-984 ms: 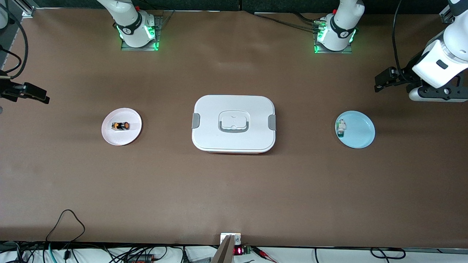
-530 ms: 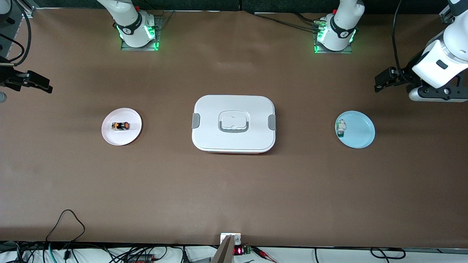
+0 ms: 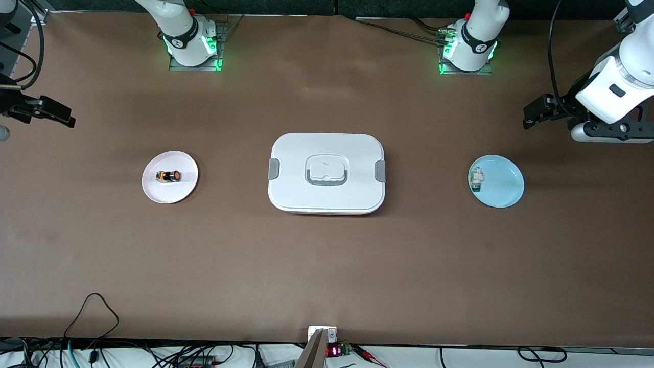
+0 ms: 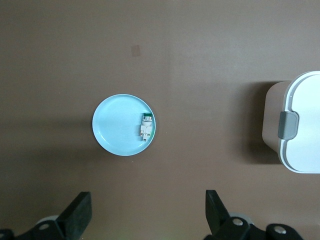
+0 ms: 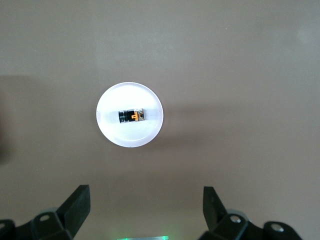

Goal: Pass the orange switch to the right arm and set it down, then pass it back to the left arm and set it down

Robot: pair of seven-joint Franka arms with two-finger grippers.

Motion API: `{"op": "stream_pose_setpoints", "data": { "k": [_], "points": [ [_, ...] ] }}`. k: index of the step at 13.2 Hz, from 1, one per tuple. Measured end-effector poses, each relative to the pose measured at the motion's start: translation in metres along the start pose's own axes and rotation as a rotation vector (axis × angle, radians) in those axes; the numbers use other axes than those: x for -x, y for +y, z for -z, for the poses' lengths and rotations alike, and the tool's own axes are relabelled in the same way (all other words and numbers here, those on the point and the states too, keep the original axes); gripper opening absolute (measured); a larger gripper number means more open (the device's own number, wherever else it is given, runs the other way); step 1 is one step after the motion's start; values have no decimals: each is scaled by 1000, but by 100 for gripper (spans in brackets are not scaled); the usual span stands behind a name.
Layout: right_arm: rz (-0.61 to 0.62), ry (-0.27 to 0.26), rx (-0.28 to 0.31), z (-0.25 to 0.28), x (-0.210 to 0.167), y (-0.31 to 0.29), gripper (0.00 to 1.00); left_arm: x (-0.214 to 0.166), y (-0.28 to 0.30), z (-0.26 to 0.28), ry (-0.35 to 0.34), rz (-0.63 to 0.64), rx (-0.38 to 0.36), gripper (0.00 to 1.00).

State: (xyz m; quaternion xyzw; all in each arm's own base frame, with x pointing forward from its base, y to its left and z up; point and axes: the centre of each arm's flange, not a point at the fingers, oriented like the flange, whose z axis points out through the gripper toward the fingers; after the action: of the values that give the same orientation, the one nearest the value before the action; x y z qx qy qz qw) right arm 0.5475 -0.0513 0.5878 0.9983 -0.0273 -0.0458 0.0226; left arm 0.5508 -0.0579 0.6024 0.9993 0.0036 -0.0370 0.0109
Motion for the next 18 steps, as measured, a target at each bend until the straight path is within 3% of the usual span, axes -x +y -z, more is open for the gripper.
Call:
{"op": "stream_pose_setpoints", "data": {
  "k": [18],
  "points": [
    [-22, -12, -9, 5, 2, -2, 100, -2, 2, -3, -6, -4, -1, 100]
  ]
}}
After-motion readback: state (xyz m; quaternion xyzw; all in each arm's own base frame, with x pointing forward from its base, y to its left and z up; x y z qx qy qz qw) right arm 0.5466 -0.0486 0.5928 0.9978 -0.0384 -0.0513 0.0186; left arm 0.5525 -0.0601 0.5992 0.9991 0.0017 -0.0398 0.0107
